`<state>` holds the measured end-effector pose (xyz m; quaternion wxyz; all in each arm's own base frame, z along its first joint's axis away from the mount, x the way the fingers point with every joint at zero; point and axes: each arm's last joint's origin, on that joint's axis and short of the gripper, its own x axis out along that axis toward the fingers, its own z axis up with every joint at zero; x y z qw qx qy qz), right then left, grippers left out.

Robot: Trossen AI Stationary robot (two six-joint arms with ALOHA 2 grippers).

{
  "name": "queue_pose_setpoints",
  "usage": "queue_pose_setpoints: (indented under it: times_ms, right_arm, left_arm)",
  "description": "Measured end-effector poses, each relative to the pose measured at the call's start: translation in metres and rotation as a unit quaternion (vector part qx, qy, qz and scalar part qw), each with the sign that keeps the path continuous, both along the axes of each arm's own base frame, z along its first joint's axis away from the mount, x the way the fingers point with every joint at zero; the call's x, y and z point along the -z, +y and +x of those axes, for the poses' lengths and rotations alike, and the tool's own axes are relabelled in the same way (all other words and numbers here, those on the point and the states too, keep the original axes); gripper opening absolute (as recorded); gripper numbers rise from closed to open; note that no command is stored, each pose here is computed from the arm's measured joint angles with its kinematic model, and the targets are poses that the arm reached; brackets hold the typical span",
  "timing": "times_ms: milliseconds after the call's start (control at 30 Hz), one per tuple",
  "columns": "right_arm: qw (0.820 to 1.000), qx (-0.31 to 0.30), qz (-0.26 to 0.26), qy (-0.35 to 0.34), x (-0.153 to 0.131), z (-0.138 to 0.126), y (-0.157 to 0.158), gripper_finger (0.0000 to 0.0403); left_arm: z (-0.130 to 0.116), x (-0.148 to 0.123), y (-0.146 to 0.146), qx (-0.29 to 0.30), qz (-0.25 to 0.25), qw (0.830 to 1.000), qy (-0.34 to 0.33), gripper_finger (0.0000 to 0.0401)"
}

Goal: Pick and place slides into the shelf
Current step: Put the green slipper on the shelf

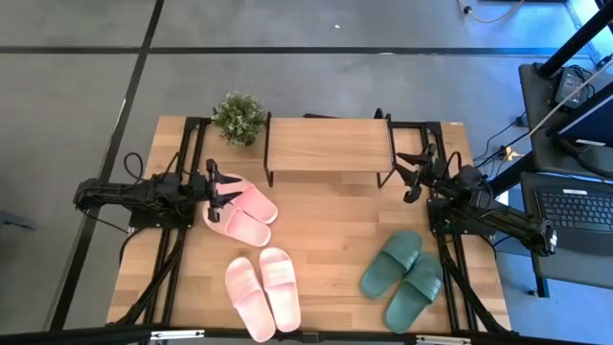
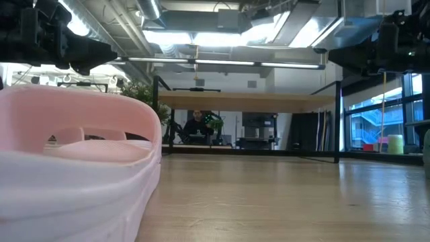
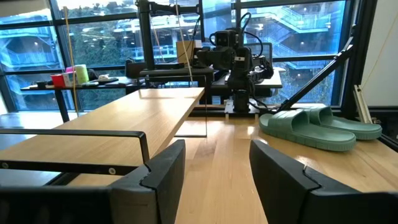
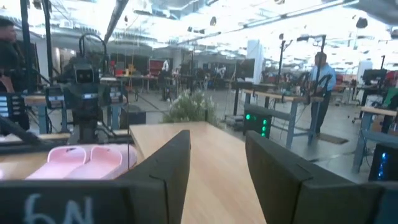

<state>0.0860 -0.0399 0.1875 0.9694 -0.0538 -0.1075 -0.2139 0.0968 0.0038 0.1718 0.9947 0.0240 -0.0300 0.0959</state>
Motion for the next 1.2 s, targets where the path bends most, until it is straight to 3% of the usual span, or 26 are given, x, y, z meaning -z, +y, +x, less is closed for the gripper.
queue_pose_setpoints:
  times_ms: [200, 467, 700, 1200]
  right_arm:
    - [1.0, 0.0, 0.004, 0.007, 0.0015, 0.0003, -0.0001, 0.0157]
    - [0.997, -0.019, 0.071, -0.03, 0.0003, 0.0001, 0.0, 0.0157]
    - [0.998, -0.015, 0.062, -0.019, 0.0017, 0.0004, -0.0001, 0.0157]
    - [0.991, -0.035, 0.116, -0.051, 0.0002, 0.0002, 0.0003, 0.0157]
  left_arm:
    - [0.0, 0.0, 0.0, 0.0, 0.0, 1.0, 0.0, 0.0173]
    - [0.0, 0.0, 0.0, 0.0, 0.0, 1.0, 0.0, 0.0173]
    - [0.0, 0.0001, 0.0, 0.0, 0.0, 1.0, 0.0, 0.0173]
    - [0.0, 0.0, 0.0, 0.0, 0.0, 1.0, 0.0, 0.0173]
